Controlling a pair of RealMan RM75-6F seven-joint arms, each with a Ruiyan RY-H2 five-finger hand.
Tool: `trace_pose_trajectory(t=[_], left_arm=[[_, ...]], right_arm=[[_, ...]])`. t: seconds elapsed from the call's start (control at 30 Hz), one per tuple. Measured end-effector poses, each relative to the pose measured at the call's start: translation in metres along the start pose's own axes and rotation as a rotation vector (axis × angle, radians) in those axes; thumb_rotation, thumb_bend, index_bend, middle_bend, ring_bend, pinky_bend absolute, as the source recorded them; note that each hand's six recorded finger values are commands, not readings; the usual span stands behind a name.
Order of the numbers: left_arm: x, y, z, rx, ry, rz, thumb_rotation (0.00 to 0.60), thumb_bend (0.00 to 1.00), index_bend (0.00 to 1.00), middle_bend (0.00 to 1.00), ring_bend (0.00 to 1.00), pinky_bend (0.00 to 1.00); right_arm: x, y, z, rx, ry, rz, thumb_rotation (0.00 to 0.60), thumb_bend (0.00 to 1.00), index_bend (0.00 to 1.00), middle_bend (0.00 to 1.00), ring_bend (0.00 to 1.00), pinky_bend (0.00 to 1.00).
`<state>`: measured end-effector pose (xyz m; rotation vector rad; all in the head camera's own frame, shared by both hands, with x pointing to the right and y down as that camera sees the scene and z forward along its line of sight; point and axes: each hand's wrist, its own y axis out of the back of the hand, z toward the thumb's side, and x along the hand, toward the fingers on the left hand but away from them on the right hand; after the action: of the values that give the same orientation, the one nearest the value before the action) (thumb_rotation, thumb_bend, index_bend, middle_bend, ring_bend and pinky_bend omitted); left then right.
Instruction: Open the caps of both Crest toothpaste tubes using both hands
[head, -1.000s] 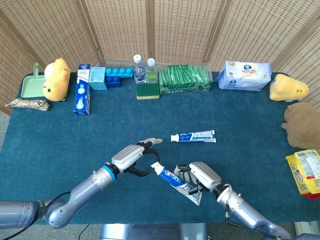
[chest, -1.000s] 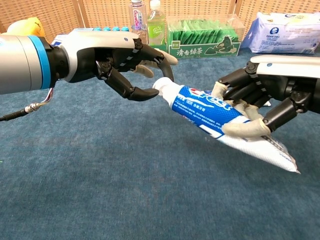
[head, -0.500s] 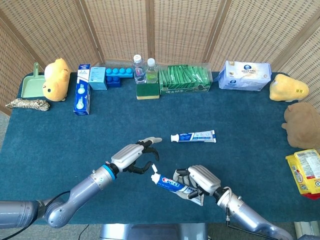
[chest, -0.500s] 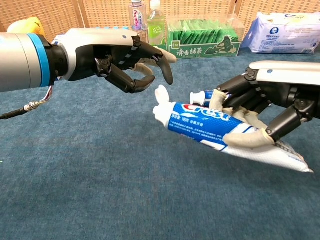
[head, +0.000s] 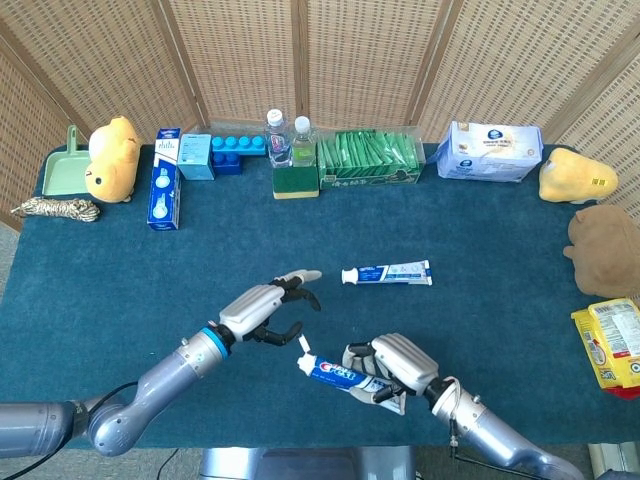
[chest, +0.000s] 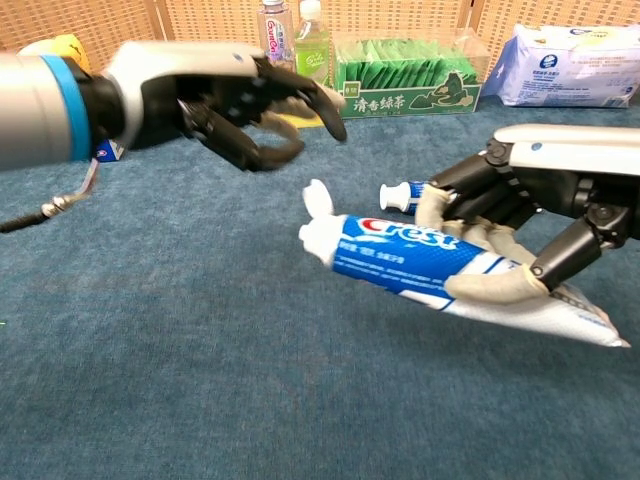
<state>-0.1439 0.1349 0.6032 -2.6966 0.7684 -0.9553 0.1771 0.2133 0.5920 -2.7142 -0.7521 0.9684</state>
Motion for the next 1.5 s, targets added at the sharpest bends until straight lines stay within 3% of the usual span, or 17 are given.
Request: trace_pose_trajectory(t=[0.27,0.5,0.83,1.1,1.5], left_arm=[[-0.029,0.032,-0.006,0.023,0.016,0.101,0.6,0.49,0.28,0.06,0.0,0.07],[-0.072,0.055,-0.023,0.061,0.065,0.204,0.6,0.49,0.28,0.06,0.0,0.07],[-0.144,0.075,-0.06,0.104,0.222,0.334,0.6,0.48,0.28,0.06,0.0,0.07],[-0.176,0.075,-0.075,0.088,0.294,0.374,0.6,0.47,0.28,0.06,0.0,0.07],[-0.194,0.075,-0.082,0.145,0.338,0.401,0.6,0.46,0.28,0.06,0.0,0.06]], right_arm=[[0.002,0.01,-0.03,0.033,-0.081,-0.018,0.6,0.5,0.87,0.68,0.6,0.7],[0.001,0.016,-0.058,0.094,-0.143,-0.017,0.6,0.5,0.75,0.59,0.49,0.52],[0.0,0.019,-0.092,0.156,-0.209,0.004,0.6,0.45,0.55,0.44,0.33,0.32],[0.001,0.02,-0.099,0.17,-0.221,0.003,0.6,0.4,0.47,0.4,0.28,0.28],[0.008,0.042,-0.09,0.192,-0.206,-0.107,0.6,0.38,0.41,0.35,0.25,0.29]])
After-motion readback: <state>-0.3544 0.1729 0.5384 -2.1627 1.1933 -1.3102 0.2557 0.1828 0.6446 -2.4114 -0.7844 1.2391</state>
